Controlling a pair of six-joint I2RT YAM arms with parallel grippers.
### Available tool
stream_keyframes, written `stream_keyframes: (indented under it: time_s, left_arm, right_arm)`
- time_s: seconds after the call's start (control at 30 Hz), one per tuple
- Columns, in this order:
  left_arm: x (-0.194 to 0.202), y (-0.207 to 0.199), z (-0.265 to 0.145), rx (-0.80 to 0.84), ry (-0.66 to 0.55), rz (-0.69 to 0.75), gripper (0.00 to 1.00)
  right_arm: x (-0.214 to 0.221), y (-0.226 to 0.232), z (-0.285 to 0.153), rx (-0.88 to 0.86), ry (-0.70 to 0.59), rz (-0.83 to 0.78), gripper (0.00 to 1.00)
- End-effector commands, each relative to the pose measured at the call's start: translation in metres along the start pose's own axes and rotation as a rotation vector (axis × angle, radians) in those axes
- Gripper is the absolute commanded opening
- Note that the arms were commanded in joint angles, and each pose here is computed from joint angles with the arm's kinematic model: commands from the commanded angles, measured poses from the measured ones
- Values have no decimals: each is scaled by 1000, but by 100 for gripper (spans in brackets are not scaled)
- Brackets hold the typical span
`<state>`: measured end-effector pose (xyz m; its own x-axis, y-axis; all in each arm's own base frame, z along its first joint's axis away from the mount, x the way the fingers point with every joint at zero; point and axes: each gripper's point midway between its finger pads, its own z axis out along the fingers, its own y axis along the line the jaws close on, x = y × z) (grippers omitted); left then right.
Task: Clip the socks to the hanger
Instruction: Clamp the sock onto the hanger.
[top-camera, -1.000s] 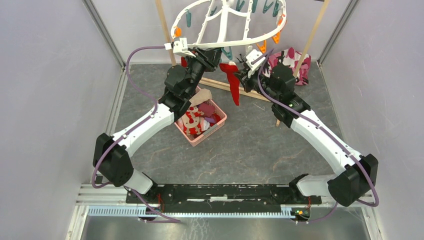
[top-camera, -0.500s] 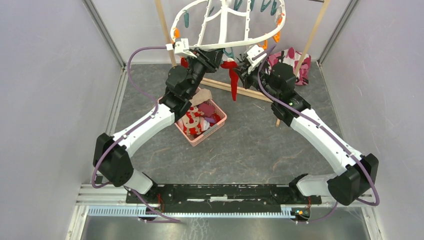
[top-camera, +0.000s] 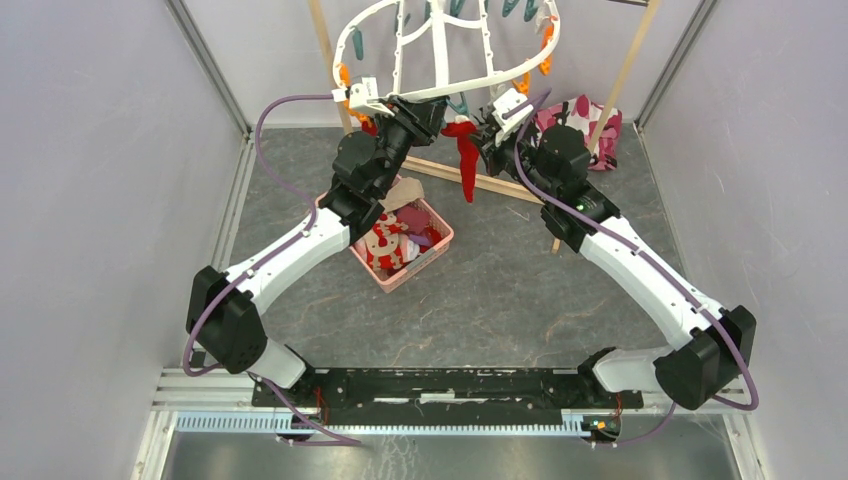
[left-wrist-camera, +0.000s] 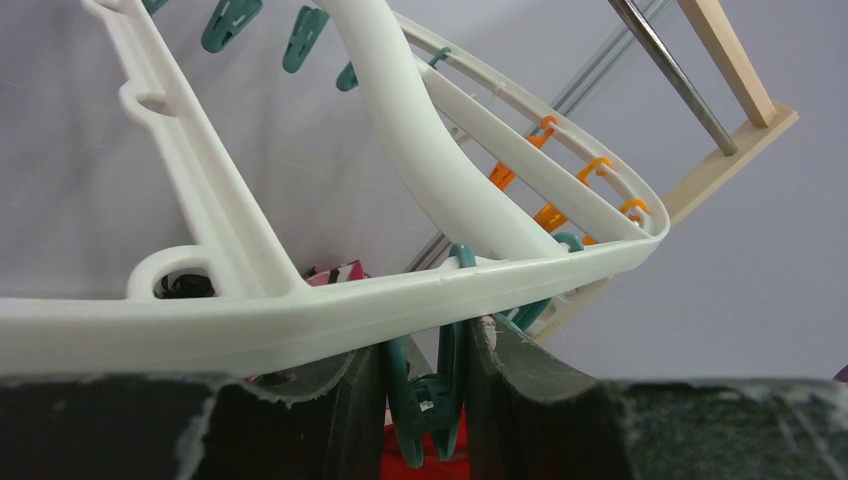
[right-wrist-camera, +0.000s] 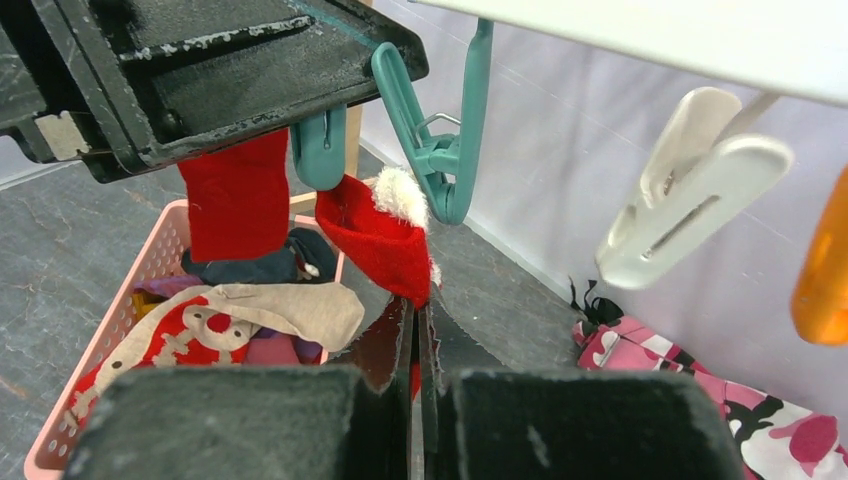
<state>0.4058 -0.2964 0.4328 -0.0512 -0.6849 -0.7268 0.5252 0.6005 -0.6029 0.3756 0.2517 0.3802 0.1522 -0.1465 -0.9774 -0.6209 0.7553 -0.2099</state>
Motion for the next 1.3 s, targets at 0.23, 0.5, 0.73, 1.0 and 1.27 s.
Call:
stream_keyframes:
  time_s: [0.23, 0.5, 0.73, 1.0, 1.27]
  left_arm:
    - [-22, -10, 2, 2, -58, -52, 10]
    - [-18, -7, 2, -7, -49, -51, 10]
    - [-14, -3, 3, -19, -45, -55, 10]
    - [-8, 2, 4, -36, -37, -67, 10]
    - [-4, 9, 5, -87, -27, -74, 10]
  right_arm:
    - [-20, -11, -1, 53, -36, -19, 0]
    - [-24, -8, -1, 39, -47, -12, 0]
    - [-26, -3, 0, 11, -52, -6, 0]
    - [-29, 1, 0, 1, -60, -5, 0]
    - [-35, 2, 1, 13, -66, -25, 0]
